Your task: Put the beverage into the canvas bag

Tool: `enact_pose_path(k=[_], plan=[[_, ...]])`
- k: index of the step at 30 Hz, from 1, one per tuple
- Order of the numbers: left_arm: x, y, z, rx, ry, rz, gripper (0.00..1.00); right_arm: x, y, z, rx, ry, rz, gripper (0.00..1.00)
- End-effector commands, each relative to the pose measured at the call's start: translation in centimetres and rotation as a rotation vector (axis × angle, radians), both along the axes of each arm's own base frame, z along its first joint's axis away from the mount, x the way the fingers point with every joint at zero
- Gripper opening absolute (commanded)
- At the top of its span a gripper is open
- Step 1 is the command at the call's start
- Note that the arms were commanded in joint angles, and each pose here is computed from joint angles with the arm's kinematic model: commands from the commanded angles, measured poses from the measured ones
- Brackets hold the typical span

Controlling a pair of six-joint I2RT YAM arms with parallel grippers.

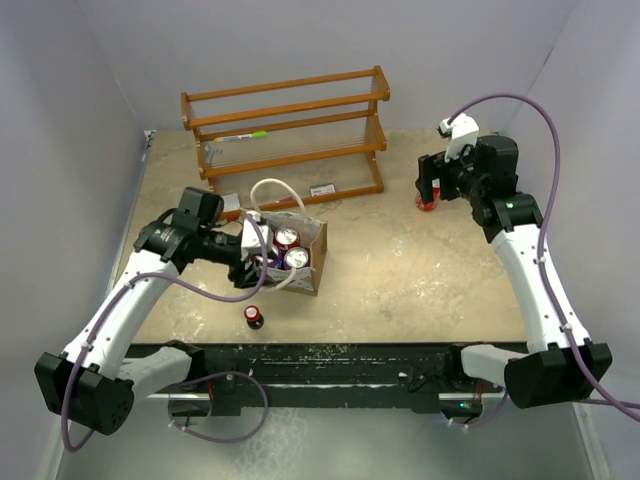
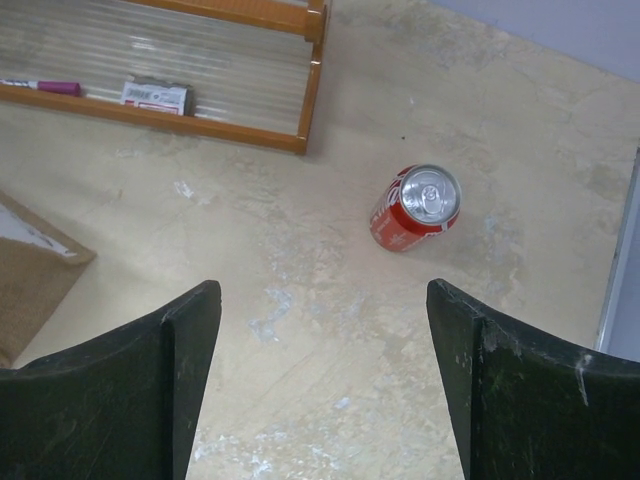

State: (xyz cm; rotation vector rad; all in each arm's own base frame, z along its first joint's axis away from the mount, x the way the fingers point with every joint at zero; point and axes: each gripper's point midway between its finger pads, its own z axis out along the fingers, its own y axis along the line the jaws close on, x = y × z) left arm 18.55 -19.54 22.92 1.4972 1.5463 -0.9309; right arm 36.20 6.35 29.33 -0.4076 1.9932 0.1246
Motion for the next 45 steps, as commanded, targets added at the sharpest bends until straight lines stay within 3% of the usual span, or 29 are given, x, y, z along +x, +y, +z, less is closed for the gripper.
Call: enact_pose_path(k=[1, 18, 30, 45], plan=[[-1.7, -0.5, -1.8, 0.055, -0.001, -0.066, 0.61, 1.9, -1.5, 0.3, -0.059, -0.051, -0.054, 0.85], [-3.1, 1.0, -8.4, 0.264, -0.005, -0.147, 0.53, 7.7, -6.0, -5.8, -0.125, 0.068, -0.193, 0.86], [-2.3, 1.5, -10.4, 0.298, -0.012, -0.098, 0.52, 10.7, -7.9, -10.5, -0.158, 0.204, -0.193, 0.92], [-3.0, 2.2, -10.4, 0.307, -0.035, -0.080, 0.51, 13.9, -6.8, -14.3, -0.124, 0.332, -0.132, 0.97]])
